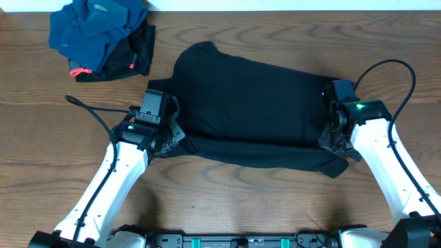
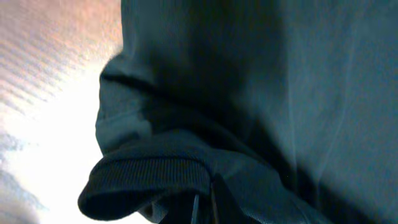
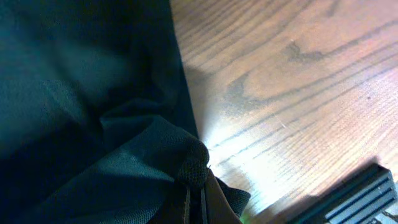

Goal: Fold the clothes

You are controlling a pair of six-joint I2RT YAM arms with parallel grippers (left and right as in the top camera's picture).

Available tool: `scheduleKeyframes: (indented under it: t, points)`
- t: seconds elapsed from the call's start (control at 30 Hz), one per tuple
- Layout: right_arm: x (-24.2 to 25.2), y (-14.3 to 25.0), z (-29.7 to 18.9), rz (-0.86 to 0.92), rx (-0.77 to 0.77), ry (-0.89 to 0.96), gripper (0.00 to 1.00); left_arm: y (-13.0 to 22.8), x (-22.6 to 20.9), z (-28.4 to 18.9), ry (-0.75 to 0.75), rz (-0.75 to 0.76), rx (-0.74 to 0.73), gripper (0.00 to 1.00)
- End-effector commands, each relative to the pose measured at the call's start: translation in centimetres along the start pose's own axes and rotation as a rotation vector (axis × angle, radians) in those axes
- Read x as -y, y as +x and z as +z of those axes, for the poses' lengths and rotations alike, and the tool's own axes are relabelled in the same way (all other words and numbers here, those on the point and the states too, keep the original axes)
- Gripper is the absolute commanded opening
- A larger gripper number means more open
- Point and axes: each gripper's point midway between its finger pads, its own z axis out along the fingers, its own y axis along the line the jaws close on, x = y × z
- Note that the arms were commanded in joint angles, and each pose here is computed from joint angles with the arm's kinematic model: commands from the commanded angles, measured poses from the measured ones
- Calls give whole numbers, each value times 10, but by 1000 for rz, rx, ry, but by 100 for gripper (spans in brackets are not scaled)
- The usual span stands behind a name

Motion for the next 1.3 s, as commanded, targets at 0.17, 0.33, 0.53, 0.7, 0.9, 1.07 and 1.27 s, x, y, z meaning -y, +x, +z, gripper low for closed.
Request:
scheduleKeyframes:
  t: [0.17,0.33,0.53,0.7,0.9,1.07,1.27]
  points:
    - [8,-18,-4,81,97,33,2,-29,16,13,28,53,116,6]
    - [2,-25,-3,94,123,9,2,-38,26,33,43,82,132,6]
    - [3,-18,10,97,114,18,2,-41,28,54,28,117,127,6]
    - [5,-12,29,102,131,37,2,-55,28,53,10,130,197,6]
    - [5,-18,37,116,179,39,2,-69,40,50,48,153,261,6]
    - [6,-24,36,124,211,48,2,-77,48,47,77,183,300,6]
    - [9,-25,37,123,221,66,1,-74,45,52,58,219,284,15]
